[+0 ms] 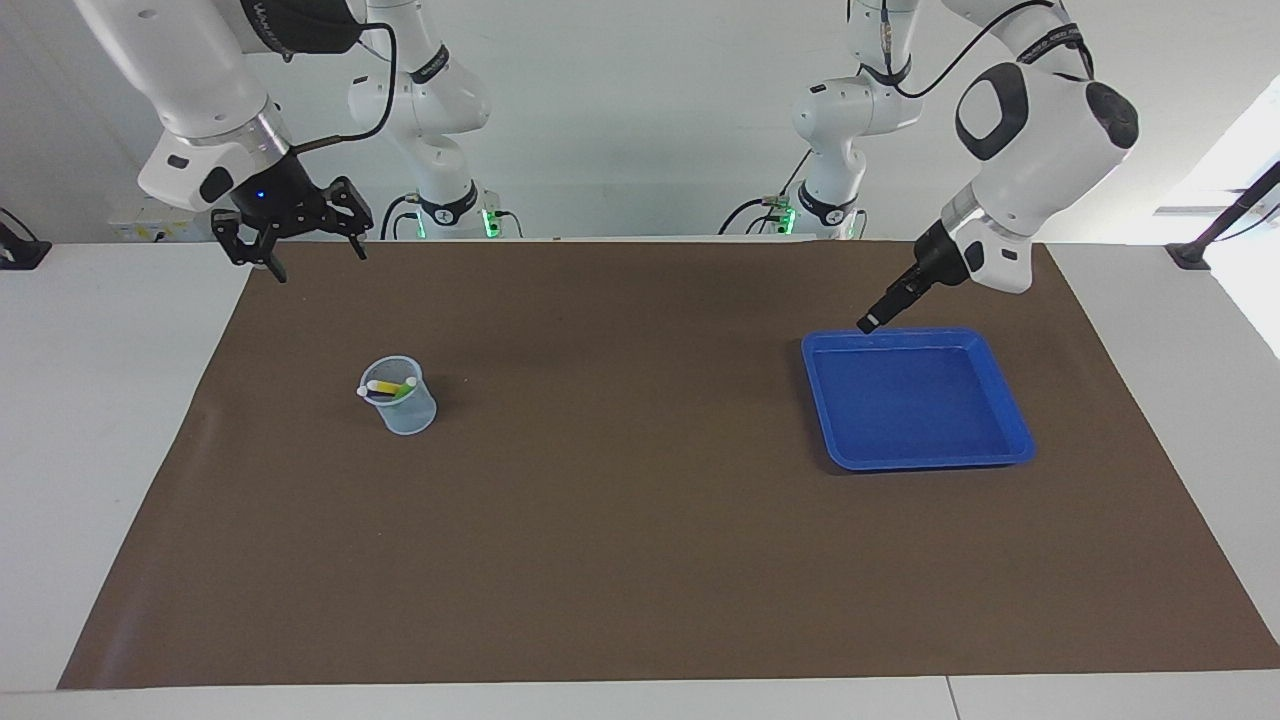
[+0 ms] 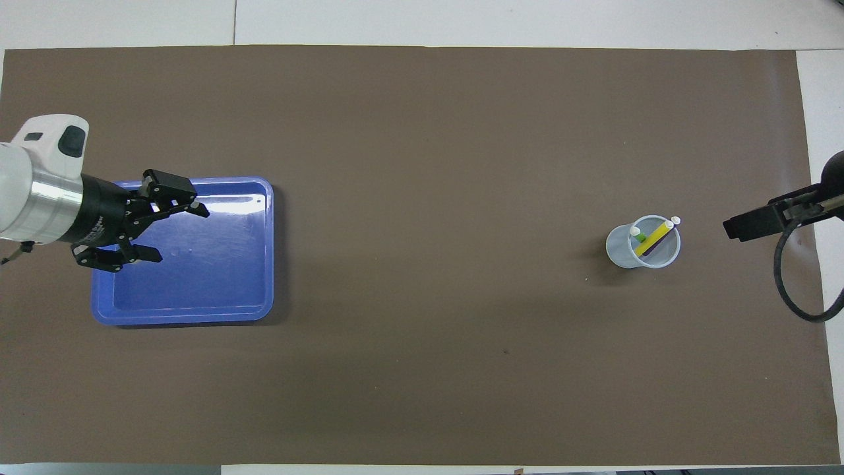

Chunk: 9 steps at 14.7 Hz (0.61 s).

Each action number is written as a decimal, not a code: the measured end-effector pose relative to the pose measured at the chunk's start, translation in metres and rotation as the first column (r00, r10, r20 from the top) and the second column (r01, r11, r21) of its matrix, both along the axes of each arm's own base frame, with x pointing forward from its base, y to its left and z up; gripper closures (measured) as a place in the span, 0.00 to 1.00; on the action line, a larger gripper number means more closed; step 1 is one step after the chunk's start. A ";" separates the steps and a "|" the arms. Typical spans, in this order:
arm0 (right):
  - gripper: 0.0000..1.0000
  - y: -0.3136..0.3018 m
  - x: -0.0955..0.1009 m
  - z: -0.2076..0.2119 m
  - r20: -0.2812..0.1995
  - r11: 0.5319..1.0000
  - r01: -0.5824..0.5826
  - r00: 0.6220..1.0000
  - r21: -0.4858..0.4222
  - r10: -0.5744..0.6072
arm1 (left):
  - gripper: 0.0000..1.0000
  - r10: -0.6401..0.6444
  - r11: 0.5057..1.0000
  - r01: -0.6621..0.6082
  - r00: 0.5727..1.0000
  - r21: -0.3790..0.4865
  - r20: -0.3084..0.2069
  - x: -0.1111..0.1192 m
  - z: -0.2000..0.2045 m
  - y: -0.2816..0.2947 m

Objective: Transfer and insert pens with both arms

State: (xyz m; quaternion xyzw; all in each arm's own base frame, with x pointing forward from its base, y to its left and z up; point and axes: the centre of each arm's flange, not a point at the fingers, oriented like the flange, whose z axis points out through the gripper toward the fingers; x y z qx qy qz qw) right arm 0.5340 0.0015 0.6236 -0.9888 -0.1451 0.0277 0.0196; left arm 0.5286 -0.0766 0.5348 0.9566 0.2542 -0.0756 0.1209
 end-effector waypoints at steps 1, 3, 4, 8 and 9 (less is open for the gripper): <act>0.00 0.000 0.000 -0.001 -0.007 1.000 0.015 1.000 -0.003 -0.015 | 0.00 -0.086 0.996 0.085 0.996 0.035 0.022 0.001 0.014 0.009; 0.00 -0.002 0.000 -0.007 -0.022 0.998 0.059 0.998 -0.008 -0.059 | 0.00 -0.242 0.965 0.234 0.969 0.122 0.054 0.001 0.042 0.015; 0.00 -0.005 0.000 -0.010 -0.027 0.997 0.082 0.996 -0.012 -0.082 | 0.00 -0.317 0.938 0.305 0.947 0.162 0.055 -0.001 0.055 0.013; 0.00 -0.019 -0.001 -0.011 -0.031 0.992 0.123 0.992 -0.024 -0.124 | 0.00 -0.552 0.815 0.537 0.834 0.217 0.011 -0.014 0.090 -0.002; 0.00 -0.020 -0.001 -0.011 -0.031 0.992 0.127 0.991 -0.024 -0.127 | 0.00 -0.577 0.799 0.563 0.817 0.212 0.005 -0.016 0.092 -0.002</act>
